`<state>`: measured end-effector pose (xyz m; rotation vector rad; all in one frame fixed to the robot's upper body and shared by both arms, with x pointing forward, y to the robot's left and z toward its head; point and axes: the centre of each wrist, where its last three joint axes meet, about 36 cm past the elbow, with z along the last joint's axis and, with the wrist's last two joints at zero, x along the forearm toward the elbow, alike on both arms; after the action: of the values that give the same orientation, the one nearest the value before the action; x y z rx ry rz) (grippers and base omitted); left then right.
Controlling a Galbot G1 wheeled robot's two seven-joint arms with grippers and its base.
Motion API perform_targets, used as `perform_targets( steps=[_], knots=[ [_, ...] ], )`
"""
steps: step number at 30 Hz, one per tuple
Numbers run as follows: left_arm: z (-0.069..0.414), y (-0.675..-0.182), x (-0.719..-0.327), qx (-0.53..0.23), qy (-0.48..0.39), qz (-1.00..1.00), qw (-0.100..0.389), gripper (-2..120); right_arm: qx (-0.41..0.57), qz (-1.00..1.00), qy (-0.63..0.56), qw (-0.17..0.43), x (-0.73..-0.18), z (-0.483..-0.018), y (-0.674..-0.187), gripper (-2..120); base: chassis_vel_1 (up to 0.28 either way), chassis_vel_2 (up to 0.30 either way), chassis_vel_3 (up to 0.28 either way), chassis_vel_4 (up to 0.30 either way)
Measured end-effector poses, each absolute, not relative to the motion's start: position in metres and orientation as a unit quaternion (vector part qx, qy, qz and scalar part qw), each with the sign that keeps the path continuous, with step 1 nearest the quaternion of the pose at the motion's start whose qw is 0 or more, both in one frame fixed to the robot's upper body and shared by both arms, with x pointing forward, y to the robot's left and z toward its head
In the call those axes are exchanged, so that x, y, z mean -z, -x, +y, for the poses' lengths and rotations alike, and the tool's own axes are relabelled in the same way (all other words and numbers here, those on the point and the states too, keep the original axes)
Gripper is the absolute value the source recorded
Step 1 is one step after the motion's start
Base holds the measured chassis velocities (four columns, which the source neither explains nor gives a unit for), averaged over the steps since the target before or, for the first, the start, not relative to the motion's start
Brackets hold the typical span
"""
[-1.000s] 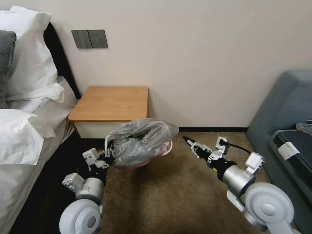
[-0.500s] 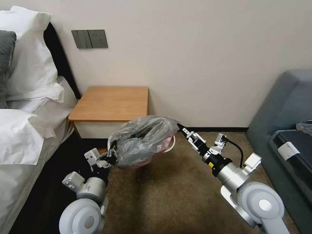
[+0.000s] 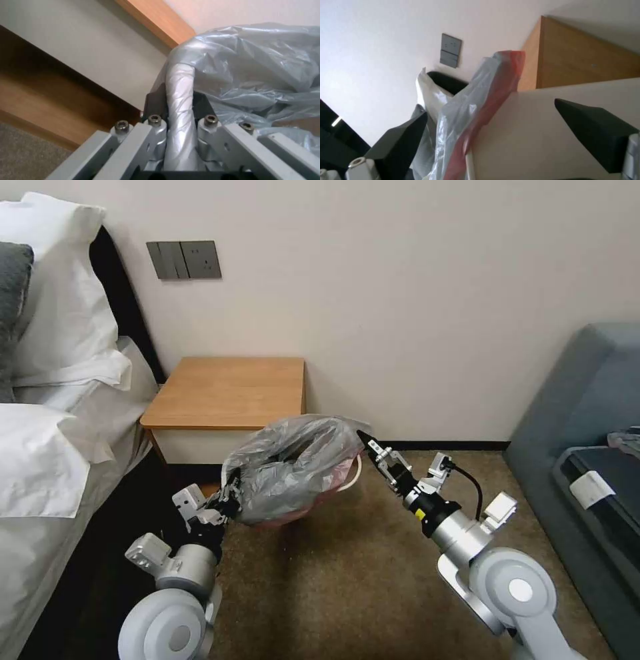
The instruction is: Pick up the garbage bag from the table and place it over the trash can.
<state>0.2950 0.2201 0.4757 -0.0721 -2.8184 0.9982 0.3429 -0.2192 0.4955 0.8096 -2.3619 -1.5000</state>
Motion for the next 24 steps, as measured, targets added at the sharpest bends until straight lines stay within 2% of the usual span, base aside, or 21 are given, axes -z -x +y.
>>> perform_targets(
  steps=[3,4,6,7,9,10,13,14,17,20,22,23,24],
  knots=[
    [0.219,-0.295,-0.475,-0.334,0.026,-0.939,0.077,5,0.509,-0.807,-0.280,0.111,-0.491,-0.216,-0.344,82,0.000,0.000,0.000,0.000],
    [0.219,-0.295,-0.475,-0.334,0.026,-0.939,0.077,5,0.509,-0.807,-0.280,0.111,-0.491,-0.216,-0.344,82,0.000,0.000,0.000,0.000],
    [0.219,-0.294,-0.475,-0.334,0.027,-0.939,0.077,5,0.509,-0.806,-0.283,0.107,-0.491,-0.215,-0.344,71,0.000,0.000,0.000,0.000],
    [0.219,-0.294,-0.475,-0.334,0.027,-0.939,0.077,5,0.509,-0.806,-0.283,0.107,-0.491,-0.215,-0.344,71,0.000,0.000,0.000,0.000],
    [0.218,-0.294,-0.475,-0.335,0.028,-0.938,0.078,5,0.510,-0.807,-0.281,0.101,-0.491,-0.213,-0.345,61,0.000,0.000,0.000,0.000],
    [0.218,-0.294,-0.475,-0.335,0.028,-0.938,0.078,5,0.510,-0.807,-0.281,0.101,-0.491,-0.213,-0.345,61,0.000,0.000,0.000,0.000],
    [0.218,-0.294,-0.473,-0.341,0.029,-0.936,0.081,5,0.515,-0.804,-0.281,0.093,-0.491,-0.212,-0.345,46,0.000,0.000,0.000,0.000],
    [0.218,-0.294,-0.473,-0.341,0.029,-0.936,0.081,5,0.515,-0.804,-0.281,0.093,-0.491,-0.212,-0.345,46,0.000,0.000,0.000,0.000],
    [0.217,-0.293,-0.472,-0.348,0.029,-0.933,0.086,5,0.520,-0.801,-0.285,0.086,-0.491,-0.210,-0.345,33,0.000,0.000,0.000,0.000],
    [0.217,-0.293,-0.472,-0.352,0.030,-0.931,0.088,5,0.521,-0.800,-0.285,0.084,-0.490,-0.209,-0.344,26,0.000,0.000,0.000,0.000],
    [0.216,-0.293,-0.472,-0.360,0.032,-0.928,0.091,5,0.526,-0.798,-0.284,0.079,-0.489,-0.207,-0.344,14,0.000,0.000,0.000,0.000],
    [0.216,-0.293,-0.472,-0.360,0.032,-0.928,0.091,5,0.526,-0.798,-0.284,0.079,-0.489,-0.207,-0.344,14,0.000,0.000,0.000,0.000],
    [0.216,-0.293,-0.473,-0.362,0.033,-0.927,0.091,5,0.528,-0.798,-0.282,0.077,-0.489,-0.207,-0.344,8,0.000,0.000,0.000,0.000]
  ],
)
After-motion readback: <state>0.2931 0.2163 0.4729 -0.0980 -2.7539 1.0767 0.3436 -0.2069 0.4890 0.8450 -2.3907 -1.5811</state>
